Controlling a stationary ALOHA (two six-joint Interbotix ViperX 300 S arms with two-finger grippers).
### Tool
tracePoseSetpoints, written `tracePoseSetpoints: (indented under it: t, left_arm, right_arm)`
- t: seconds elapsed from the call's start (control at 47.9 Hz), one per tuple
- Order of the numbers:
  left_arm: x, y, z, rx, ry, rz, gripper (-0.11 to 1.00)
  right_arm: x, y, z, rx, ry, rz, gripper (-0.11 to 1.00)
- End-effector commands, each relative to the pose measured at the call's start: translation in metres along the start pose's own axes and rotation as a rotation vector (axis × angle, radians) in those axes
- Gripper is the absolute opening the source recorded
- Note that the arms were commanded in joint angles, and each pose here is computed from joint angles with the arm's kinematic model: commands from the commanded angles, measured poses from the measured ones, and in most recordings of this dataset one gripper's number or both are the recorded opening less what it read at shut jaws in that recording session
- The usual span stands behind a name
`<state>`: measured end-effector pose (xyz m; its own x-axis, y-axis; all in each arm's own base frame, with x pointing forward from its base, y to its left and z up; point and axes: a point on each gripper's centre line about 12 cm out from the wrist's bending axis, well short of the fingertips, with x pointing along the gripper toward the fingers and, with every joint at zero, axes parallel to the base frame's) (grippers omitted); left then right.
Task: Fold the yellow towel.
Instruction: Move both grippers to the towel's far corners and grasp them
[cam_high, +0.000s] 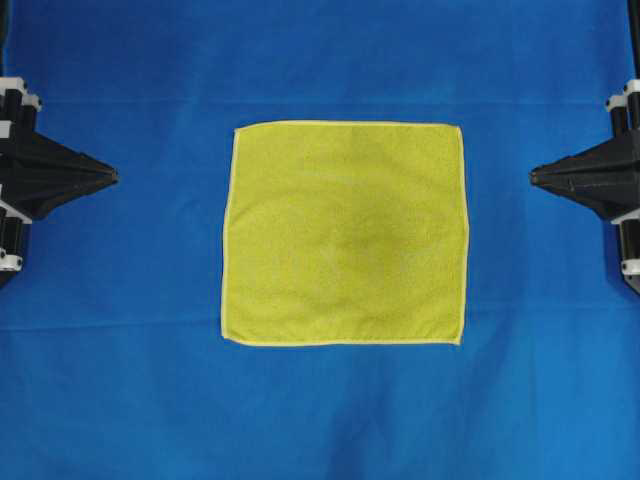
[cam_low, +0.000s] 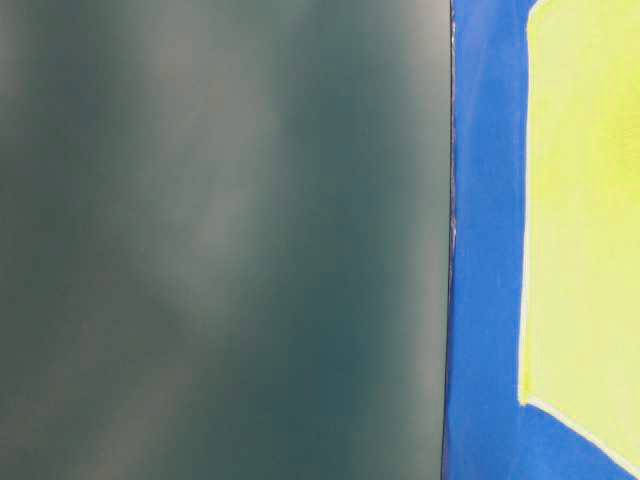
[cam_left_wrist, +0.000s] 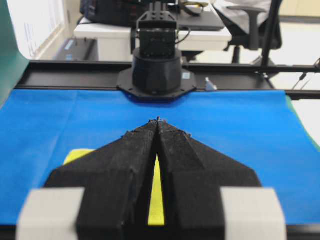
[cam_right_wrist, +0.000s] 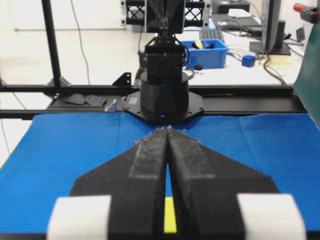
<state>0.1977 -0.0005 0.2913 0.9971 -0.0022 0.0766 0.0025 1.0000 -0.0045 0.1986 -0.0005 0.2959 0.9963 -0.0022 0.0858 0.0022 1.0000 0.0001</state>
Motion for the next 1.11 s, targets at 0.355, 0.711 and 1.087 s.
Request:
tracePoseSetpoints:
  t: [0.355, 0.711, 1.087]
  left_arm:
    - [0.022, 0.021, -0.016, -0.014, 0.092, 0.101, 0.00]
    - [0.058, 0.064, -0.069, -0.047, 0.318, 0.249, 0.13]
    - [0.093, 0.109, -0.144, -0.079, 0.522, 0.356, 0.83]
  right_arm:
    - [0.014, -0.035, -0.013, 0.035, 0.230, -0.166, 0.00]
    - [0.031, -0.096, -0.075, 0.106, 0.523, -0.394, 0.14]
    - [0.047, -0.130, -0.151, 0.160, 0.777, -0.462, 0.58]
